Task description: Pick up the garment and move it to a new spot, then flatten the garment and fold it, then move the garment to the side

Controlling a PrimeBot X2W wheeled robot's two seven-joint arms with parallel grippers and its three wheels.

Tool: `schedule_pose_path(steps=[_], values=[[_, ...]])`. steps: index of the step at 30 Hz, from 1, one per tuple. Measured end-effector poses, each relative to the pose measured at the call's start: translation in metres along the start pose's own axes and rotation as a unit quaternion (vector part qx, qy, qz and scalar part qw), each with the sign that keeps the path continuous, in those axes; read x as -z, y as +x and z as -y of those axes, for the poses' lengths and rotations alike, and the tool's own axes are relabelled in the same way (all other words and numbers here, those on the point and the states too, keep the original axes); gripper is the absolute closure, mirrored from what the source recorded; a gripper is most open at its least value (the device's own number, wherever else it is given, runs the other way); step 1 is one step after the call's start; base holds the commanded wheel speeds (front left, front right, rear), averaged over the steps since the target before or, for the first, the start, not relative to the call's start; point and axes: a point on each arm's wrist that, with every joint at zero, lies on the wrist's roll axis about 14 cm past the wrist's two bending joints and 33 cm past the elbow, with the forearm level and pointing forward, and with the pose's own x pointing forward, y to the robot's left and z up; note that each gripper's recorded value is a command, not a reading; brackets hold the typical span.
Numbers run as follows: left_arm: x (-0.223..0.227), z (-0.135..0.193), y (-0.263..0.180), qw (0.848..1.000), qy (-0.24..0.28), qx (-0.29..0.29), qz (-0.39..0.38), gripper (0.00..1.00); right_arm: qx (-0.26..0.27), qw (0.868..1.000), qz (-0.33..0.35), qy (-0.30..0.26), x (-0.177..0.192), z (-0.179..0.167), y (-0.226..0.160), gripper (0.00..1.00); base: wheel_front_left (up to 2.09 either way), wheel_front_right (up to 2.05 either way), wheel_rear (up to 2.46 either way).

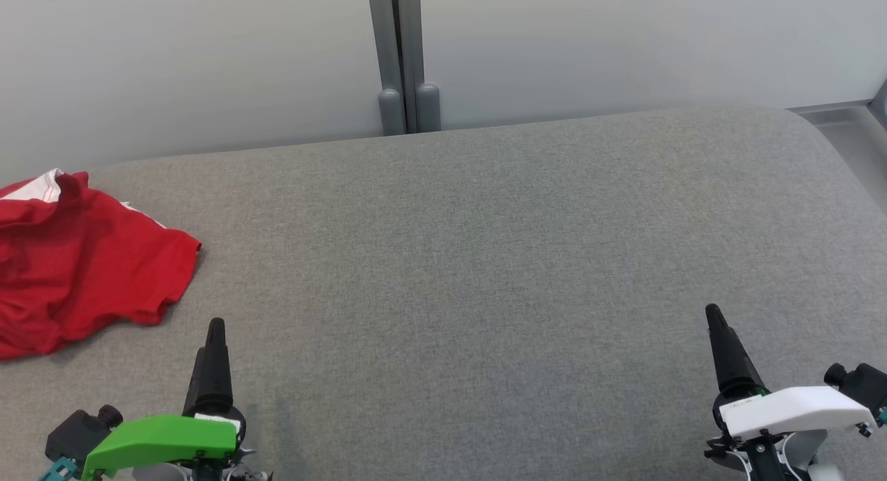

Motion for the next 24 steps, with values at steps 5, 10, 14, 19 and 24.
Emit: schedule_pose_path(steps=[5,10,14,19,24], values=[[0.005,0.004,-0.001,0.998,0.056,0.005,-0.005,0.00,-0.018,0.998,-0.002,-0.064,0.002,-0.010,0.000,0.00,0.00,0.00,0.00],[0.010,0.005,-0.004,0.994,0.110,0.008,-0.009,0.00,-0.033,0.991,-0.005,-0.129,0.006,-0.017,-0.001,0.00,0.00,0.00,0.00],[0.013,0.005,-0.005,0.990,0.142,0.007,-0.010,0.00,-0.039,0.985,-0.007,-0.165,0.009,-0.019,-0.002,0.00,0.00,0.00,0.00],[0.015,0.003,-0.006,0.984,0.177,0.006,-0.010,0.00,-0.046,0.977,-0.009,-0.207,0.012,-0.021,-0.003,0.00,0.00,0.00,0.00],[0.017,0.003,-0.007,0.976,0.218,0.010,-0.011,0.00,-0.052,0.969,-0.006,-0.242,0.013,-0.023,-0.004,0.00,0.00,0.00,0.00]])
